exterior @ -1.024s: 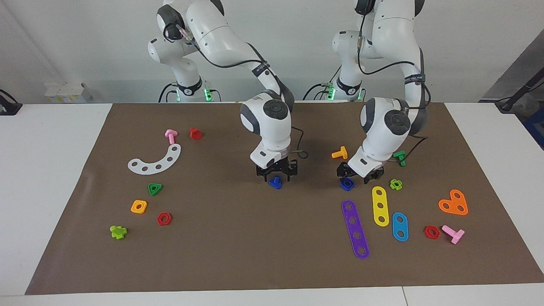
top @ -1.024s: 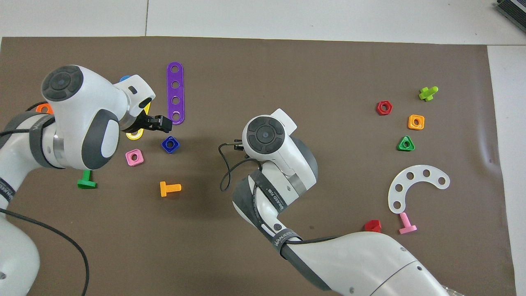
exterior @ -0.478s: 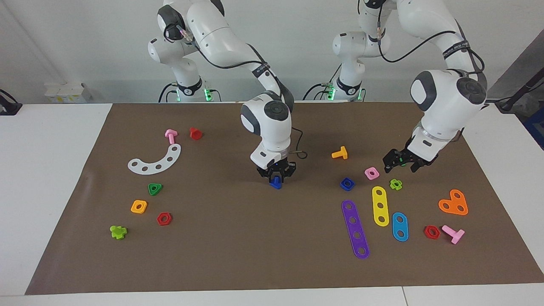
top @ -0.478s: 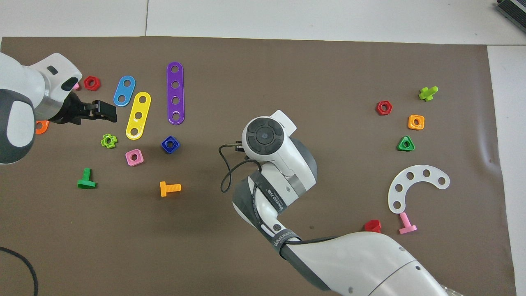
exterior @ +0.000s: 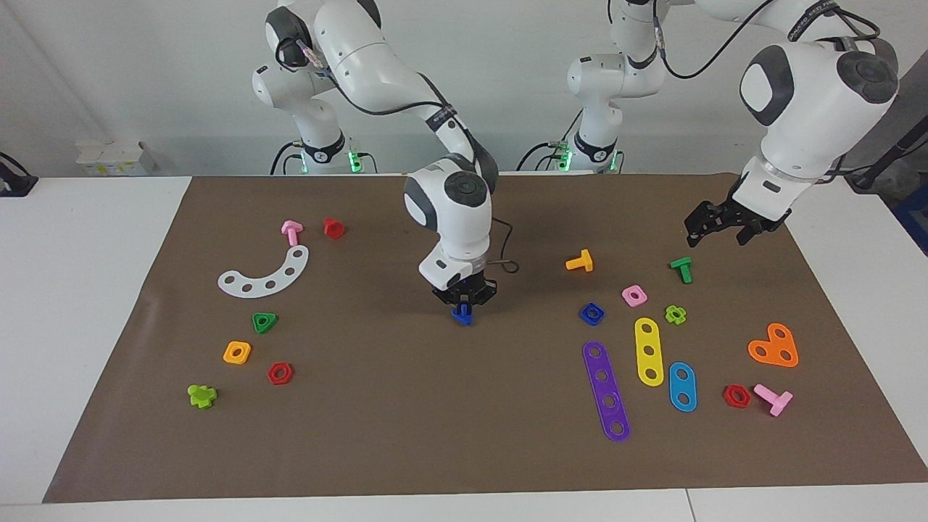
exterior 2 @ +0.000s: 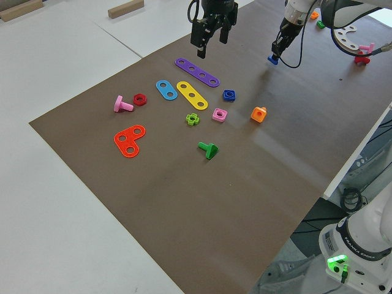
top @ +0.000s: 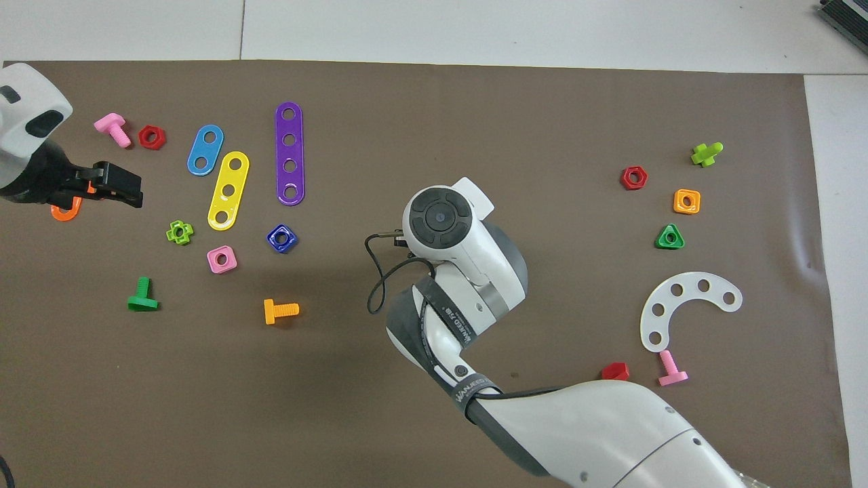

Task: Unscrew and place screws in storage area

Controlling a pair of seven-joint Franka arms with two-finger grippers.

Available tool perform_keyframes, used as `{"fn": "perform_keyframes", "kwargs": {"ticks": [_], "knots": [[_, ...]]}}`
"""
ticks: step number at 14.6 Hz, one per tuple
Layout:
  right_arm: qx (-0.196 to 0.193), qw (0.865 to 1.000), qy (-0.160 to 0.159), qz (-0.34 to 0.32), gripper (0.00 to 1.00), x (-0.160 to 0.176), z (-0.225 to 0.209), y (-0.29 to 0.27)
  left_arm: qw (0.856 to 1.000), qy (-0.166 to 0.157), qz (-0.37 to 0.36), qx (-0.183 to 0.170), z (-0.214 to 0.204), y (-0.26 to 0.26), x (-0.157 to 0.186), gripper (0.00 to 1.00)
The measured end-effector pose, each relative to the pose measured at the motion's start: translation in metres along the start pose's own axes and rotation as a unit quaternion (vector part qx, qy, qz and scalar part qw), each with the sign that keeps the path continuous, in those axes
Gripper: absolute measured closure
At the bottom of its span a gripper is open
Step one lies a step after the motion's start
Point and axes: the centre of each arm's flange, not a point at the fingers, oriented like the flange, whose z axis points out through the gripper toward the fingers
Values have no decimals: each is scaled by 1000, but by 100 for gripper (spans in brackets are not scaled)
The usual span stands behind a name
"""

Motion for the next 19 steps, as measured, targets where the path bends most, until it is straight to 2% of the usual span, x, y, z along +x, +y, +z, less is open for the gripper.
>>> {"fn": "perform_keyframes", "kwargs": {"ticks": [4,6,9,11,13,19], "knots": [[-9,1000,8,-6,80,57,-71,123,1000,15,5,-1,-35,8,-15,0],[-16,1000,0,-18,80,66,-79,188,1000,18,5,-1,-40,11,-18,0],[-25,999,-24,-41,80,64,-58,263,1000,15,5,-1,-37,12,-18,0],[-17,999,-29,-42,80,59,-39,294,1000,15,5,-1,-37,12,-18,0],[-3,998,-27,-48,80,47,-16,312,1000,14,5,-1,-36,12,-18,0],[-2,999,-17,-43,80,18,33,347,1000,14,6,-1,-35,13,-18,0]]}}
